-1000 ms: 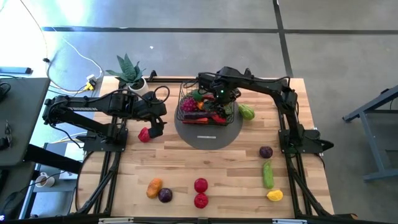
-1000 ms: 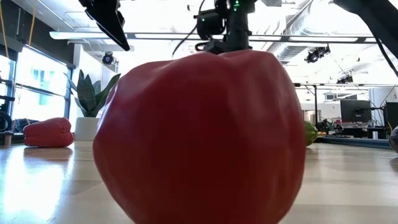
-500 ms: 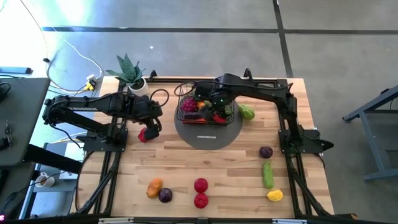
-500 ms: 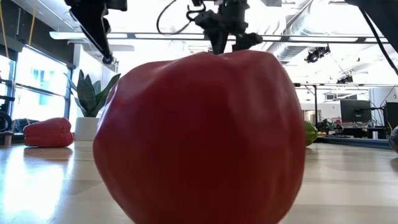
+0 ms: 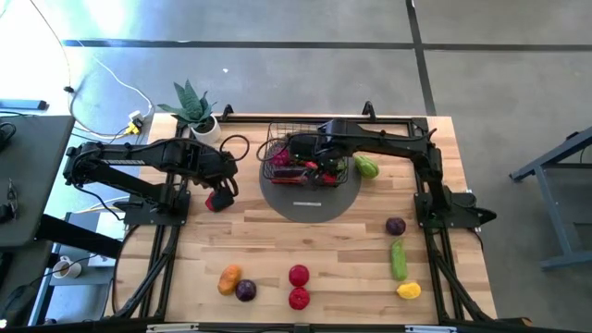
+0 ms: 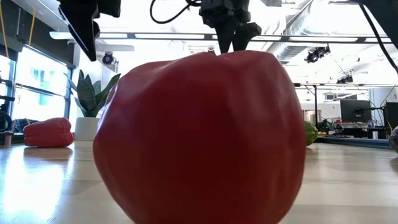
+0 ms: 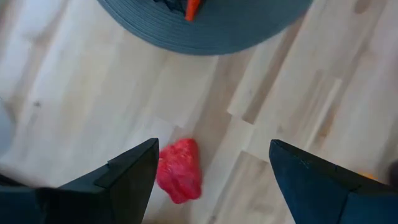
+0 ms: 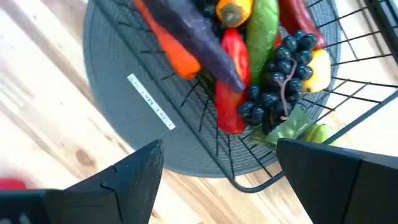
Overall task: Build produce basket
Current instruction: Put the green cucumber into the wire basket
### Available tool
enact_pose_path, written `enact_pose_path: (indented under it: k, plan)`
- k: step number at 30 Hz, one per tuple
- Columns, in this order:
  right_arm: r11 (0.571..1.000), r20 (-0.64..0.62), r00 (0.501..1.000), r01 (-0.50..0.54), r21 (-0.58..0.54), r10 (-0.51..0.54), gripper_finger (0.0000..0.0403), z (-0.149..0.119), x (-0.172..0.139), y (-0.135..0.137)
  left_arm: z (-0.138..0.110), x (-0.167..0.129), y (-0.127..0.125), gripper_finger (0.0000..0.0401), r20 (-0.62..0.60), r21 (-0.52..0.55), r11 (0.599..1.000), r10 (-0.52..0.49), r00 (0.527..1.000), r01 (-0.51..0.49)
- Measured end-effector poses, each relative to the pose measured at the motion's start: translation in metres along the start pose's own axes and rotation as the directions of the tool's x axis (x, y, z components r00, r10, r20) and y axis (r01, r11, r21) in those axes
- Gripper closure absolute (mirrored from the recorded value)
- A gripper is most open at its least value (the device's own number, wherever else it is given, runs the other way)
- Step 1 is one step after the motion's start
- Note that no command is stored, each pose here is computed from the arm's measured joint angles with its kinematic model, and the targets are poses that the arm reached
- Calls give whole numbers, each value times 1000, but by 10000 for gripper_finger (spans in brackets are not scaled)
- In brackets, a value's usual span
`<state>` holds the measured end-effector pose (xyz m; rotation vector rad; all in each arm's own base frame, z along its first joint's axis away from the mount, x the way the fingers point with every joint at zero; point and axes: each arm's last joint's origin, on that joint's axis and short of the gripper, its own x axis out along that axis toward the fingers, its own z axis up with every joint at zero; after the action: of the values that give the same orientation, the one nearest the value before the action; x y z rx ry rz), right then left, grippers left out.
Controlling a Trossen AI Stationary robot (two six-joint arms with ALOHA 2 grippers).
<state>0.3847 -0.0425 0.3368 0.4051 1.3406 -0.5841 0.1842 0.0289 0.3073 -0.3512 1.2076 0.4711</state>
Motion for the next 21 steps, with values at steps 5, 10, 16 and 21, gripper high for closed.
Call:
enact_pose_path:
  k: [5, 10, 16, 21]
  plan:
    - [997, 28, 999, -18, -74, 20, 107, -10, -13, 6, 0, 0, -1, 105, -13, -86, 996, -33, 999, 31]
    - [987, 91, 995, -12, -162, 27, 107, -25, -35, 10, 1, 0, -1, 105, 1, -148, 988, -33, 999, 33]
    - [971, 173, 985, 34, -236, 8, 107, -41, -55, 13, 1, 0, -2, 105, 4, -204, 978, -34, 999, 34]
    - [963, 202, 979, 51, -263, 4, 107, -47, -63, 14, 1, 0, -1, 105, 5, -239, 970, -34, 999, 34]
